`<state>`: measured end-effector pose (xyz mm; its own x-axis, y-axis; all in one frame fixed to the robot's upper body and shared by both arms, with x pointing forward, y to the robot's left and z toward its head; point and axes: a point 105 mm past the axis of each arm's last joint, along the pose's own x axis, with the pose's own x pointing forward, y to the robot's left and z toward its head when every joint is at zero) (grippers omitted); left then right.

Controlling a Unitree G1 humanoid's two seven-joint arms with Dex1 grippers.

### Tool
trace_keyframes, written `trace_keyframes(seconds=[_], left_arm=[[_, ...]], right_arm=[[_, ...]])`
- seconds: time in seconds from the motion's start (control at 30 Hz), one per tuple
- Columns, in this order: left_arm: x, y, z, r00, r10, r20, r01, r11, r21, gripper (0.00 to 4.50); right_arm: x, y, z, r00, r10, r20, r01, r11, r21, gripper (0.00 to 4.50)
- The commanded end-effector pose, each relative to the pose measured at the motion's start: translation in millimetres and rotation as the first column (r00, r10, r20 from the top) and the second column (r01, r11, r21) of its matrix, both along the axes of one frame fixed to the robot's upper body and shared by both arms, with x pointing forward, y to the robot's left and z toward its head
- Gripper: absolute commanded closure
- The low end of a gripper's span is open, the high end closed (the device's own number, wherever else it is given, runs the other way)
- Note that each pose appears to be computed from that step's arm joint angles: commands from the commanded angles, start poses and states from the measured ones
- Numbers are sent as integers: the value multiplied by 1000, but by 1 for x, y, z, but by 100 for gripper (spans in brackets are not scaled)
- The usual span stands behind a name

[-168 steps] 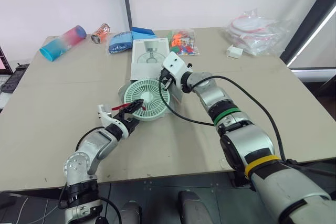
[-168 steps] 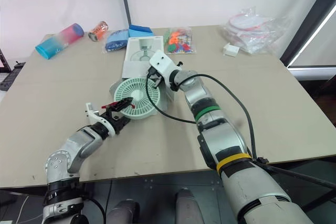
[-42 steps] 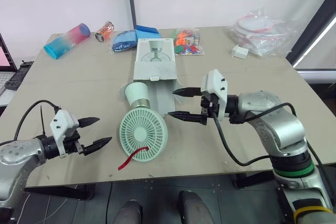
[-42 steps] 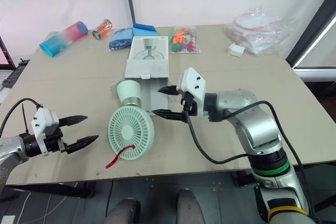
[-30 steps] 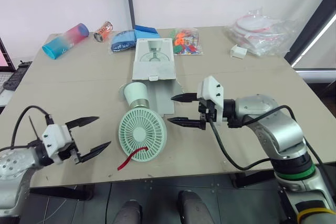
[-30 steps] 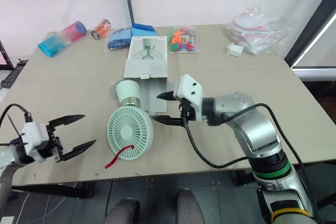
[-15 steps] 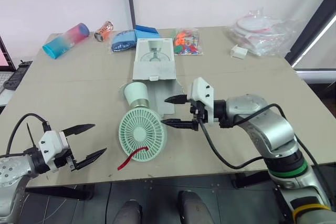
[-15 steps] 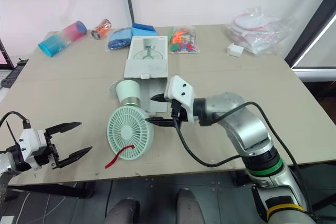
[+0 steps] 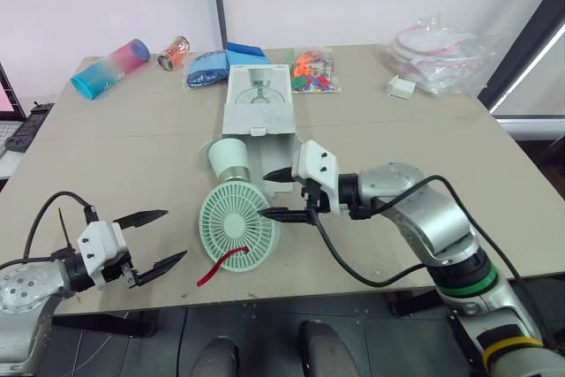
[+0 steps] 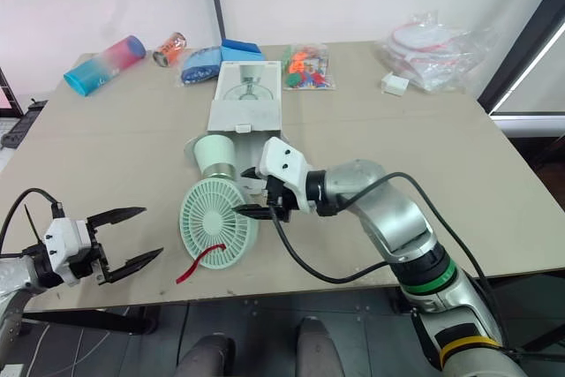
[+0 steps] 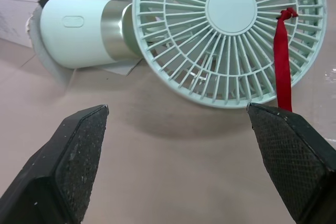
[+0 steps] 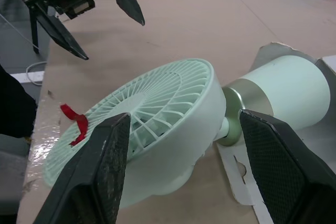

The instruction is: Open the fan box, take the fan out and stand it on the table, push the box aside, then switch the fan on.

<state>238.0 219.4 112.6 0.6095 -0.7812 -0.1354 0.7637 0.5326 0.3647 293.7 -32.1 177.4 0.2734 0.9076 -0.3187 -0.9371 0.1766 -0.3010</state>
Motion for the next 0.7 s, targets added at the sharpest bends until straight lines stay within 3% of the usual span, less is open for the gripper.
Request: trace_keyframes(seconds=[0.03,0.7], left_arm=[[-1,-2,9,999,-11,44,10,1000,13,0],[1,-8,15,998,-32,49,32,999,13,0]], right_arm=[[6,-2,5,999,-31,34,31,1000,-4,116],[20,-23,-7,991,-132,29,133,991,-32,116]])
